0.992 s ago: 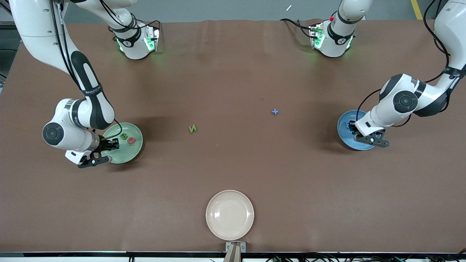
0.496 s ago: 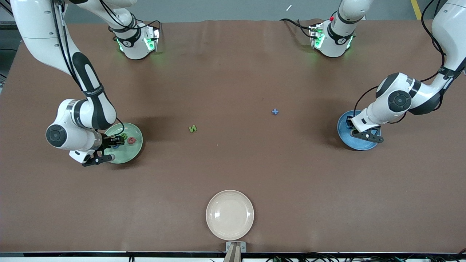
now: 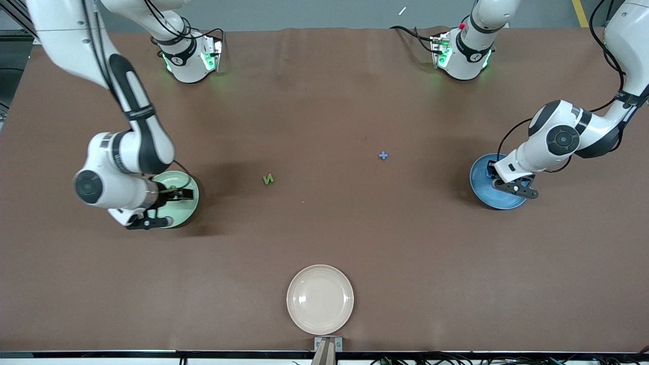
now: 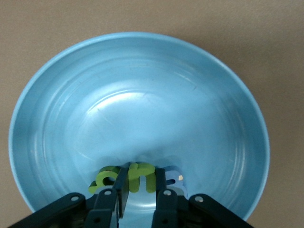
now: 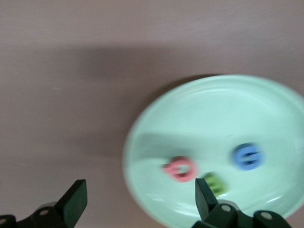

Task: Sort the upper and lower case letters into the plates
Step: 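Place G with the right gripper while the left gripper places n, then grasp the green N with the right gripper while the left gripper grasps x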

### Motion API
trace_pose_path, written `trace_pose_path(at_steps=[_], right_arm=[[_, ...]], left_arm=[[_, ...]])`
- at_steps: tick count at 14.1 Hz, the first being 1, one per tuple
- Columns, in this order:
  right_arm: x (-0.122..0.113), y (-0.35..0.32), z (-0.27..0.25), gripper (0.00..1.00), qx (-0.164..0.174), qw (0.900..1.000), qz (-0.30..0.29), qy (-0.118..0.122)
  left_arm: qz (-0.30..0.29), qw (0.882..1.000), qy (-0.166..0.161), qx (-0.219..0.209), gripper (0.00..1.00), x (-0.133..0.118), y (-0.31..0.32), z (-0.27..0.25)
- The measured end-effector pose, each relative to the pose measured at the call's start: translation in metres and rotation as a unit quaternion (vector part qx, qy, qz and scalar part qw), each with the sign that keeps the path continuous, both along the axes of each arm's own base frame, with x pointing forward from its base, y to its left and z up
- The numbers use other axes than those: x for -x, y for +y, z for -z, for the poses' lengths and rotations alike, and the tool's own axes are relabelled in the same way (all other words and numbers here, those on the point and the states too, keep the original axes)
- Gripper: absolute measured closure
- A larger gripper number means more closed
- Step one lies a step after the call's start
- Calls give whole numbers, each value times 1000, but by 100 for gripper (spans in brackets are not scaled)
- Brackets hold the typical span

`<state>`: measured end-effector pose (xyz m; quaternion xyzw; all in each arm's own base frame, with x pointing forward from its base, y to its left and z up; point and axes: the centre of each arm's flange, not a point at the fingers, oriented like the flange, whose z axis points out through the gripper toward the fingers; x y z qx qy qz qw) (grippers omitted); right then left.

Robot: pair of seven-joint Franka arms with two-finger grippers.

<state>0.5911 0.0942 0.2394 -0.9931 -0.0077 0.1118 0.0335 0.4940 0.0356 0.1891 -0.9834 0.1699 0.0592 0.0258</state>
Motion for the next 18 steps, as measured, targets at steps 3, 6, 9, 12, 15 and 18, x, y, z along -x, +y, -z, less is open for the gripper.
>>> trace_pose_path(at_steps=[3,6,9,12,15,18], right_arm=[[17,84,0,0,13,1000,-6,-7],[36,137,4,0,12,999,-45,-21],[52,179,9,0,4,995,-80,-53],[74,192,34,0,1,992,-96,-84],[91,202,54,6,4,990,-111,-86],[97,211,58,8,4,989,-120,-87]], left_arm=[[3,1000,-2,0,70,0,-1,-1],[19,1000,-14,4,46,-4,-18,-12],[19,999,-44,11,17,-15,-53,-41],[-17,999,-42,13,0,-19,-101,-69],[-74,996,-39,11,0,-7,-174,-75],[-114,993,-42,5,0,23,-257,-75]])
